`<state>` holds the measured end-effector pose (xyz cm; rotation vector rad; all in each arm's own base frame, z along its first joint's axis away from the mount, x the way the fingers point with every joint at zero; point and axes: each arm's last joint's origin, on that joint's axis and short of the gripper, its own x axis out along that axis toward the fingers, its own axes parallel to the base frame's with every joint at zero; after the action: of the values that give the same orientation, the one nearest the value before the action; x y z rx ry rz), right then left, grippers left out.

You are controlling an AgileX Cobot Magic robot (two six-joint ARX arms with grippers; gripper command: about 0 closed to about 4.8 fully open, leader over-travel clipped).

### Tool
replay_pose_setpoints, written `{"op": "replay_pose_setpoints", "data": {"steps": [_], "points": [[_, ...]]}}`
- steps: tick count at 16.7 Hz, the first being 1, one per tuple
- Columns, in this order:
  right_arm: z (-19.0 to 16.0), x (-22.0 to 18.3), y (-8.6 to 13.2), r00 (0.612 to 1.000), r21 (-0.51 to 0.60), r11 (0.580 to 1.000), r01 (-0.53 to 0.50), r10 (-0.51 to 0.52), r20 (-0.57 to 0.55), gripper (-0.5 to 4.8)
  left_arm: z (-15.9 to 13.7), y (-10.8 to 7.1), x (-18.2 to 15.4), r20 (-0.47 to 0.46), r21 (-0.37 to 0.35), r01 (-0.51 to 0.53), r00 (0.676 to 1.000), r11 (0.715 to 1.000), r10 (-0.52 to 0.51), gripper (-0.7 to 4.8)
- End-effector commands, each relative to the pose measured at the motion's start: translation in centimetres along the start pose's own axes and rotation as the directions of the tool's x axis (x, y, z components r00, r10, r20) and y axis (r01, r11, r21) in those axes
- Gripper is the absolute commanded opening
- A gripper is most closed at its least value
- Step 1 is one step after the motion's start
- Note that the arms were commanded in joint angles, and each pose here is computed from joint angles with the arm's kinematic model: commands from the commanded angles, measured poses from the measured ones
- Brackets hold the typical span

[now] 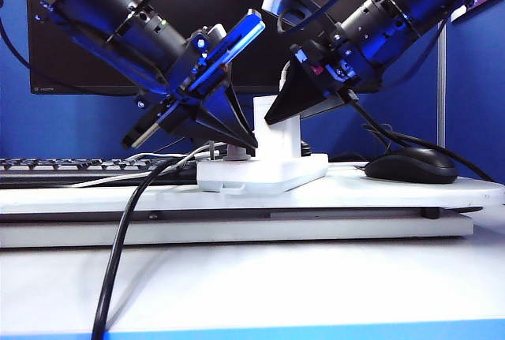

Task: Unplug the white charger from the socket, then place it next to the socket.

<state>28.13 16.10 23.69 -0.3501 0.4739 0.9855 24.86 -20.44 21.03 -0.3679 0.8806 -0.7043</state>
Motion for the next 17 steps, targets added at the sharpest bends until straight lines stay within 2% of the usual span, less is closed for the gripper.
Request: {"op": "replay_pose_setpoints", "data": {"steps": [1,4,7,8,11,17], "points": [[0.52,-0.18,-0.13,0.999,-0.027,0.999,0.02,-0.019,0.033,0.08,0.0,-0.04,0.28,-0.016,-0.027,0.033,0.999,0.999,-0.033,-0.05],[0.53,-0.18,-0.14,0.999,-0.026,0.999,0.021,-0.02,0.033,0.06,-0.18,0.08,0.35,-0.034,-0.035,0.027,0.999,0.999,-0.028,-0.05],[0.55,-0.18,-0.14,0.999,-0.019,1.0,0.021,-0.02,0.035,-0.01,-0.25,0.11,0.41,-0.046,0.064,0.038,0.998,0.997,-0.036,-0.05],[0.6,-0.2,-0.17,0.999,-0.013,1.0,0.022,-0.021,0.038,-0.01,-0.25,0.13,0.41,-0.044,0.129,0.036,0.999,0.991,-0.031,-0.05],[0.78,-0.21,-0.23,0.998,0.008,1.0,0.026,-0.026,0.055,-0.01,-0.31,0.19,0.4,-0.047,0.221,0.03,0.999,0.975,-0.021,-0.05],[1.24,-0.25,-0.37,0.994,0.043,0.999,0.032,-0.036,0.101,-0.01,-0.67,0.78,0.89,-0.053,0.246,-0.04,0.997,0.968,0.054,-0.05]]}}
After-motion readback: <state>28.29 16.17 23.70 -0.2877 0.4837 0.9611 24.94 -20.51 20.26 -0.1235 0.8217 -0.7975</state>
